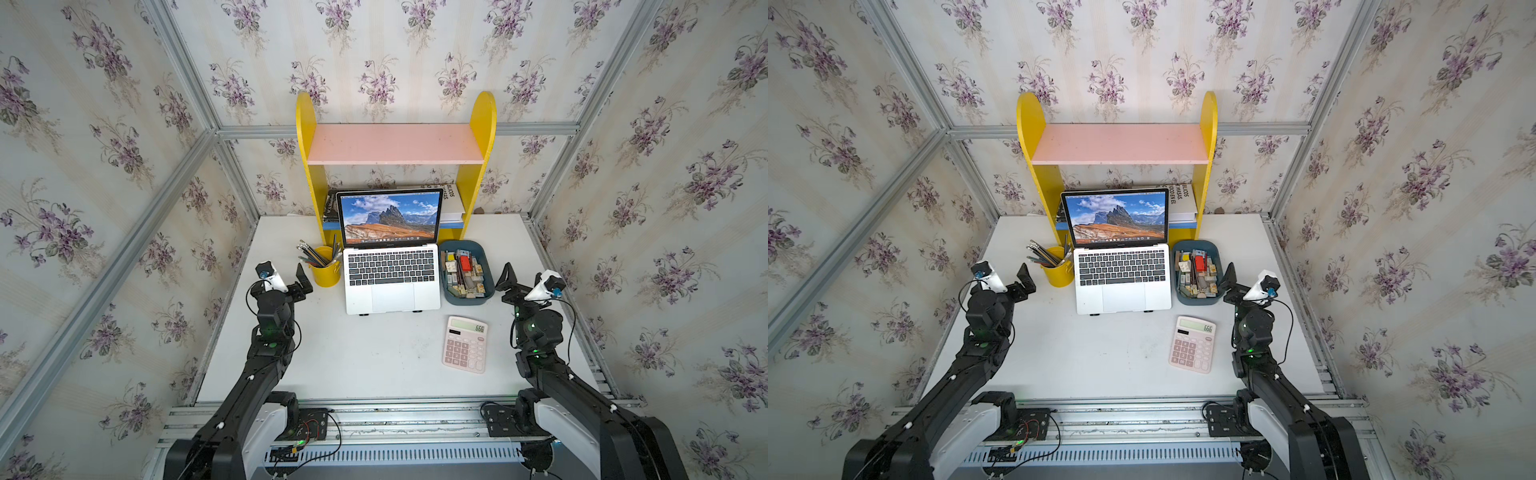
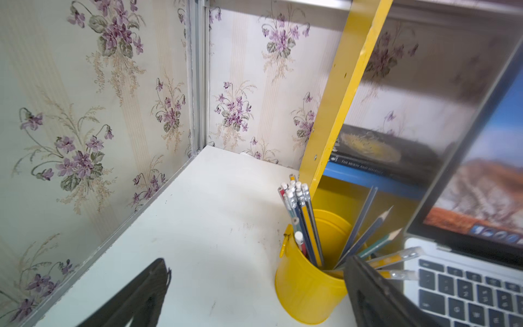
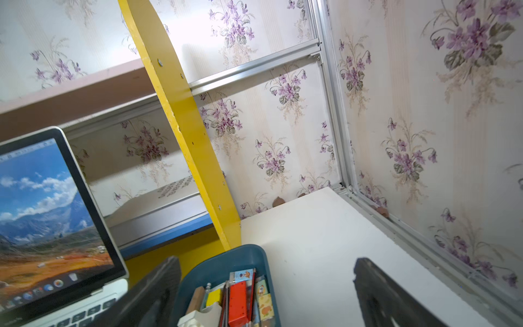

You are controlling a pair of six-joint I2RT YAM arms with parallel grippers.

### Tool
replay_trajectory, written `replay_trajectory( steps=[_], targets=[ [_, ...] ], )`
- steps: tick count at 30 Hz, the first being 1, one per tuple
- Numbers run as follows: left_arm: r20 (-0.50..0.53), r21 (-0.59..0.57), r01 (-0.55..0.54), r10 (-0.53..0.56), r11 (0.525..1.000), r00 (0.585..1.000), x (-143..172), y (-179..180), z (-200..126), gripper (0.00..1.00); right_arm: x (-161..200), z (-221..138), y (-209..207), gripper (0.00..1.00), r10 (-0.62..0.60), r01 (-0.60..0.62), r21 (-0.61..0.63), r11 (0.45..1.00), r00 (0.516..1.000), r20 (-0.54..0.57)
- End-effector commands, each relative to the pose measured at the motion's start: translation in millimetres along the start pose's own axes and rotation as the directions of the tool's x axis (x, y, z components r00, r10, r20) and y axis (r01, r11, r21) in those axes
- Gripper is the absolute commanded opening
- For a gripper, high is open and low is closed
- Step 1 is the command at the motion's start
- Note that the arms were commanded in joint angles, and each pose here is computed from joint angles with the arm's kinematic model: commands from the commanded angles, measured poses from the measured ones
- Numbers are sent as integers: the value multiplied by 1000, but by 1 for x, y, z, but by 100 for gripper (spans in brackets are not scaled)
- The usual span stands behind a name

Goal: Close the laptop lid and set it aside
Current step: Close the lid of the laptop.

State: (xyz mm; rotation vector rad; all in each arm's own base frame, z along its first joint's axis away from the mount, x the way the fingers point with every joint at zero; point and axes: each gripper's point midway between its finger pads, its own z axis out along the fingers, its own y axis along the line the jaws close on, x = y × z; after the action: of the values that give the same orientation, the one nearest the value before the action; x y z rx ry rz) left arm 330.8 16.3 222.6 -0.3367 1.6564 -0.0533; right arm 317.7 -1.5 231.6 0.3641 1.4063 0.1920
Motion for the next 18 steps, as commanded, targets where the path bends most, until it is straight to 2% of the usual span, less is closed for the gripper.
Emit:
replay_trajectory(
  steps=[1, 3, 6, 10, 14, 18],
  targets=[
    [-153, -18, 190, -191, 982, 970, 24, 0, -13, 100, 26, -1, 1, 100, 160, -156, 37, 987, 971, -177],
    [-186, -7, 289, -286, 957, 940, 23, -6, -18, 99, 26, -2, 2, 100, 188, -179, 62, 982, 958, -217],
    [-254, 56, 387, -362, 920, 897, 27, -24, -24, 99, 17, -2, 9, 100, 195, -187, 55, 981, 950, -244],
    [-321, 120, 421, -366, 899, 873, 25, -40, -32, 99, 8, -3, 46, 100, 157, -202, -123, 972, 940, -301],
    [-372, 153, 431, -352, 889, 859, 23, -49, -42, 99, -4, -1, 87, 100, 107, -221, -314, 923, 933, -343],
    [-426, 167, 468, -364, 868, 828, 33, -55, -49, 99, -7, 7, 116, 100, 78, -260, -407, 876, 908, -412]
  ],
)
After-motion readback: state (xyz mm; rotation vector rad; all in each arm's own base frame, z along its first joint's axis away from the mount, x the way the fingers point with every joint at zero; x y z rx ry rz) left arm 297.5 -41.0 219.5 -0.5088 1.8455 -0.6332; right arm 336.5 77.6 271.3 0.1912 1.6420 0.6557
